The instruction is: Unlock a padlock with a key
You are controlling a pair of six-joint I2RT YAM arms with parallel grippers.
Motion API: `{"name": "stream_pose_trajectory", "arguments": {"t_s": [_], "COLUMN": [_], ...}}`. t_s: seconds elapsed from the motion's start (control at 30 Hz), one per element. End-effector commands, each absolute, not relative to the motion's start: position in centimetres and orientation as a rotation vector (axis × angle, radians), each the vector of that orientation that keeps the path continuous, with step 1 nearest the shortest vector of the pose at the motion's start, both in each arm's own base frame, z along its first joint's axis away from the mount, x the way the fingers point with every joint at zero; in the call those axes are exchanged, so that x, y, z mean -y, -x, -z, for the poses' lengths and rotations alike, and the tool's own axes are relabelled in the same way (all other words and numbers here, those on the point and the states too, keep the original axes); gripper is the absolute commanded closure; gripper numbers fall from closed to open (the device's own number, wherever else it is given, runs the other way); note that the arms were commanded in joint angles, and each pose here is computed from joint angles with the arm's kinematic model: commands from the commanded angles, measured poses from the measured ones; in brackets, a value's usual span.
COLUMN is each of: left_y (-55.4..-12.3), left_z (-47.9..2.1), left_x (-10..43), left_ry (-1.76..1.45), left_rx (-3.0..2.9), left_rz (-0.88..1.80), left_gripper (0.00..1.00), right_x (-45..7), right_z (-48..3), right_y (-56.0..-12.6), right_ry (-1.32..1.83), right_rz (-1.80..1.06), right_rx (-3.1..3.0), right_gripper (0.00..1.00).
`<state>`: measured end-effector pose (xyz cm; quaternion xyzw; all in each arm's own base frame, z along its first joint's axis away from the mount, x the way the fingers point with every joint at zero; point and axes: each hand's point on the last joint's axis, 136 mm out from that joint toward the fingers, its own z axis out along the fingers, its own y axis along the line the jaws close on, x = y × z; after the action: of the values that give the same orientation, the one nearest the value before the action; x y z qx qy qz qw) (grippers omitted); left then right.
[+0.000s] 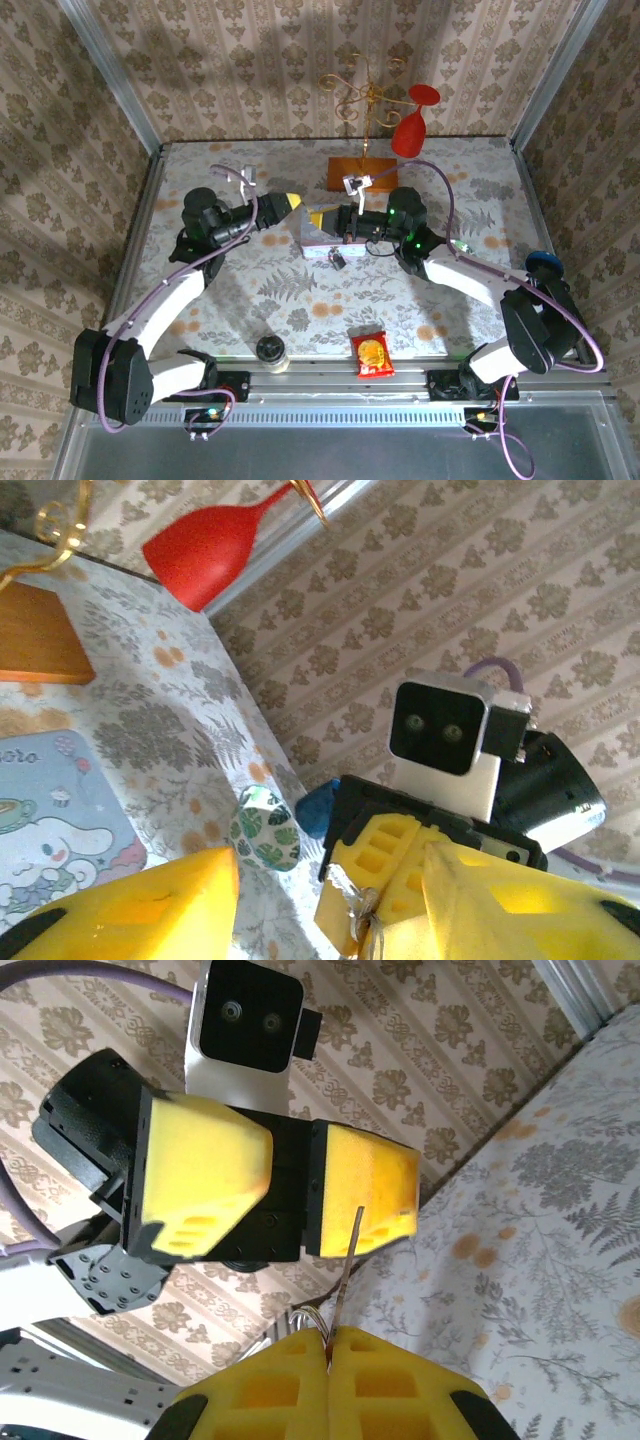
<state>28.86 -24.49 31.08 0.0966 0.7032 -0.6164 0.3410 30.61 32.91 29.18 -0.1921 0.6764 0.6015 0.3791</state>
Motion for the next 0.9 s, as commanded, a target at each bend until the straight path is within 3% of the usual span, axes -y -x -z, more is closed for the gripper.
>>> {"name": "stream_pose_trajectory", "arguments": {"t_s": [0.0,0.2,0.37,0.6,0.87], "left_y": [-28.4,-28.3,-28.1,-28.0,-28.1], "left_z": [-32.8,-32.6,-32.8,-32.8,-32.9], "left_x": [25.2,25.9,26.3,26.3,26.6], "left_ry": [-0.332,-0.358,-0.371,-0.369,-0.371], "left_rx": [-1.773,-1.780,-1.773,-1.769,-1.751], "left_rz": [1.642,1.672,1.688,1.712,1.751], "left_gripper": [0.51,0.59,0.74,0.87,0.95], "right_x": [-33.1,-33.2,-33.3,-33.1,-33.1], "right_z": [-29.5,-29.7,-30.0,-30.1,-30.3], "right_y": [-30.1,-30.0,-30.0,-30.1,-30.1], "right_ry": [0.512,0.519,0.520,0.514,0.515], "right_rz": [-1.589,-1.596,-1.595,-1.584,-1.586], "right_rx": [-1.703,-1.694,-1.687,-1.678,-1.668], "right_gripper": [1.00,1.00,1.00,1.00,1.00]}}
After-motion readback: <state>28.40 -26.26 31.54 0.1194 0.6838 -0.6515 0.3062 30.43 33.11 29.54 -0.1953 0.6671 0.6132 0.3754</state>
